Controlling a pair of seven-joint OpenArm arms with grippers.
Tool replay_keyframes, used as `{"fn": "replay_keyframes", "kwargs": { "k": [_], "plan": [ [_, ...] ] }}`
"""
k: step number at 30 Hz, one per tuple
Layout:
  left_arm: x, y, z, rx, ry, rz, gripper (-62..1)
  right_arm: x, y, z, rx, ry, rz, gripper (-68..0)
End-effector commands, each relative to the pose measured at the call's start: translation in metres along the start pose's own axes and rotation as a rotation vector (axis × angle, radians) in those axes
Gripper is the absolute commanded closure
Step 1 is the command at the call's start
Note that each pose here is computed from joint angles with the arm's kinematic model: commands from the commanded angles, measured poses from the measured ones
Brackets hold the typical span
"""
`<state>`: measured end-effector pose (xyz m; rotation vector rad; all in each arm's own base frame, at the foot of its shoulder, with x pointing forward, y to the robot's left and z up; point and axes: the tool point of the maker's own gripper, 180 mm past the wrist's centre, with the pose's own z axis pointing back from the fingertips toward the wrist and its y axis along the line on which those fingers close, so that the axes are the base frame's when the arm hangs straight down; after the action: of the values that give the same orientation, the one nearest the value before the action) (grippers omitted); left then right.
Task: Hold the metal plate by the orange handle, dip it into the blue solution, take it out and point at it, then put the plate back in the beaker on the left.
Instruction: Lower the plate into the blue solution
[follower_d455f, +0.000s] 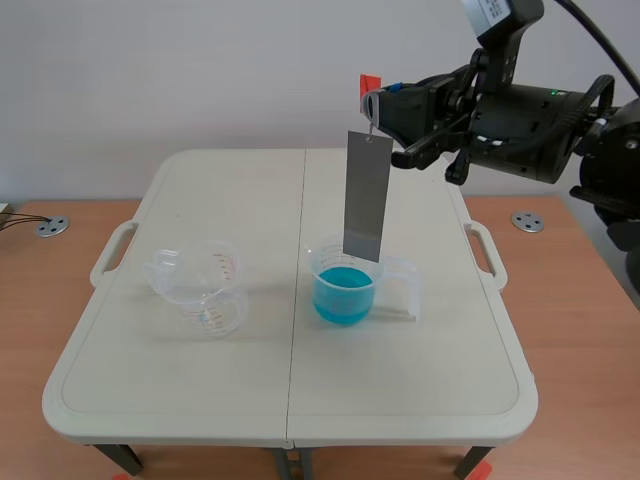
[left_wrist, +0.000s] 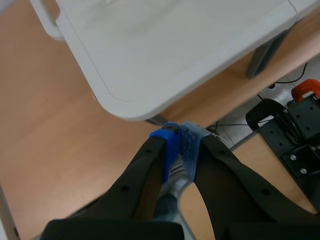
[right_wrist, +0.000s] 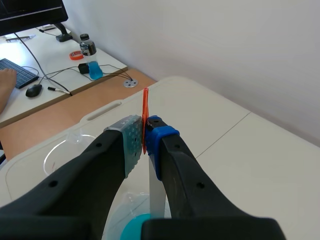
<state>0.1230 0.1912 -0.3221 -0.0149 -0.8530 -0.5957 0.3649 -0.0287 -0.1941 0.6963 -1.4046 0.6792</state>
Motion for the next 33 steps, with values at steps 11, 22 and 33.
{"fn": "replay_keyframes", "kwargs": {
  "k": [11,22,33],
  "plan": [
    [-0.054,-0.006,0.005,-0.033,0.084,0.073,-1.9,-0.022,-0.002,-0.011,-0.015,0.0,-0.036,-1.5],
    [-0.056,-0.005,0.005,-0.033,0.089,0.073,-1.8,-0.048,0.0,-0.015,-0.019,0.05,-0.033,-1.5],
    [-0.056,-0.005,0.005,-0.032,0.093,0.074,-1.9,-0.077,0.003,-0.016,-0.016,0.122,-0.021,-1.5]
  ]
}}
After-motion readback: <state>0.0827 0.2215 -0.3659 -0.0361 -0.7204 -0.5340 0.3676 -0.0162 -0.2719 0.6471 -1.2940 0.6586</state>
